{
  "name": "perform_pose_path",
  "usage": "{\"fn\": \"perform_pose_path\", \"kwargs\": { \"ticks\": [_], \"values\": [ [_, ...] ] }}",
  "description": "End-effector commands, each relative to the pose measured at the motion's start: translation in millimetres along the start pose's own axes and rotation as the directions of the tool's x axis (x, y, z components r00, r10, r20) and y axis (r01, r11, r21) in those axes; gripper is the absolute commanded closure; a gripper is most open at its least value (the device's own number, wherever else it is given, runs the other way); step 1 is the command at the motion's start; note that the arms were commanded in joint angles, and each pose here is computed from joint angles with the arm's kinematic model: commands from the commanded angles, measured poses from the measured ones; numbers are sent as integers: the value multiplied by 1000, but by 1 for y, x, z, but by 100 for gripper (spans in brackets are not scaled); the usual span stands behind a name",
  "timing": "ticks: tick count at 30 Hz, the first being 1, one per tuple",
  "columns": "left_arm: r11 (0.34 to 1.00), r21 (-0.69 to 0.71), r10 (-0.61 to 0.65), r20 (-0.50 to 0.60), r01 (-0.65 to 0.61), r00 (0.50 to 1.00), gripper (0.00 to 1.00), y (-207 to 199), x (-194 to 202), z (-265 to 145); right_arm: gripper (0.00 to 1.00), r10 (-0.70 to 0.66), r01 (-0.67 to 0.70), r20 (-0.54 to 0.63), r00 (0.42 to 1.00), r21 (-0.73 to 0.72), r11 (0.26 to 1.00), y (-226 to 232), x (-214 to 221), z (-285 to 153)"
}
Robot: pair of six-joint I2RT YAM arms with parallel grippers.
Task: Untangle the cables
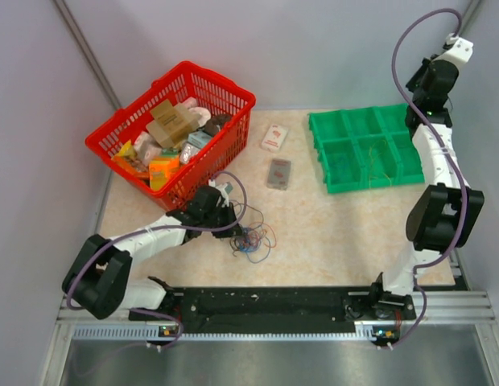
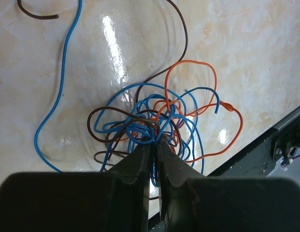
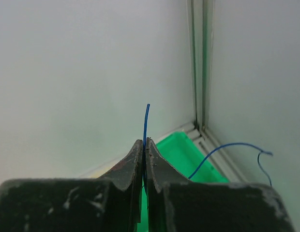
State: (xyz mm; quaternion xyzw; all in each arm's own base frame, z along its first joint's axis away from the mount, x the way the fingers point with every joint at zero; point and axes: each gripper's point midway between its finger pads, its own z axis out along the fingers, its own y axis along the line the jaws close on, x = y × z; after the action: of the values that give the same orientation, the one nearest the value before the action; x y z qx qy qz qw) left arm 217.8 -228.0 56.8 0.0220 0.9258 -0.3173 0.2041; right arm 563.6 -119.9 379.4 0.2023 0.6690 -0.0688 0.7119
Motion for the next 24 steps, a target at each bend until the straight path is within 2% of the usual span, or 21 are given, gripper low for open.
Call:
{"fn": "perform_pose_path", "kwargs": {
  "ticks": [1, 5, 9, 12, 15, 18, 22, 24],
  "values": [
    [1000, 29, 8, 36, -9, 999, 87, -12, -18, 2, 100, 171, -160, 97, 980, -109, 981, 27, -52, -45],
    [999, 36, 8, 31, -9, 999, 87, -12, -17, 4, 100, 190, -177, 72, 979, -161, 971, 40, -57, -58],
    [999, 38, 6, 35, -8, 999, 87, -12, -17, 4, 100, 182, -158, 96, 979, -216, 963, 62, -79, -75],
    [999, 41, 2, 33, -3, 999, 87, -12, -17, 5, 100, 154, -128, 115, 981, -207, 970, 74, -87, -85],
    [999, 46, 4, 37, -6, 999, 87, -13, -18, 4, 100, 191, -175, 98, 977, -154, 972, 67, -81, -90],
    [999, 37, 9, 36, -11, 999, 87, -11, -16, 2, 100, 220, -201, 97, 971, -173, 964, 67, -74, -92],
    [999, 33, 15, 38, -17, 999, 87, -10, -15, 0, 100, 301, -292, 20, 953, -196, 936, 61, -50, -72],
    [999, 27, 16, 42, -17, 999, 87, -9, -15, -1, 100, 292, -280, 36, 956, -191, 941, 55, -41, -63]
  ]
}}
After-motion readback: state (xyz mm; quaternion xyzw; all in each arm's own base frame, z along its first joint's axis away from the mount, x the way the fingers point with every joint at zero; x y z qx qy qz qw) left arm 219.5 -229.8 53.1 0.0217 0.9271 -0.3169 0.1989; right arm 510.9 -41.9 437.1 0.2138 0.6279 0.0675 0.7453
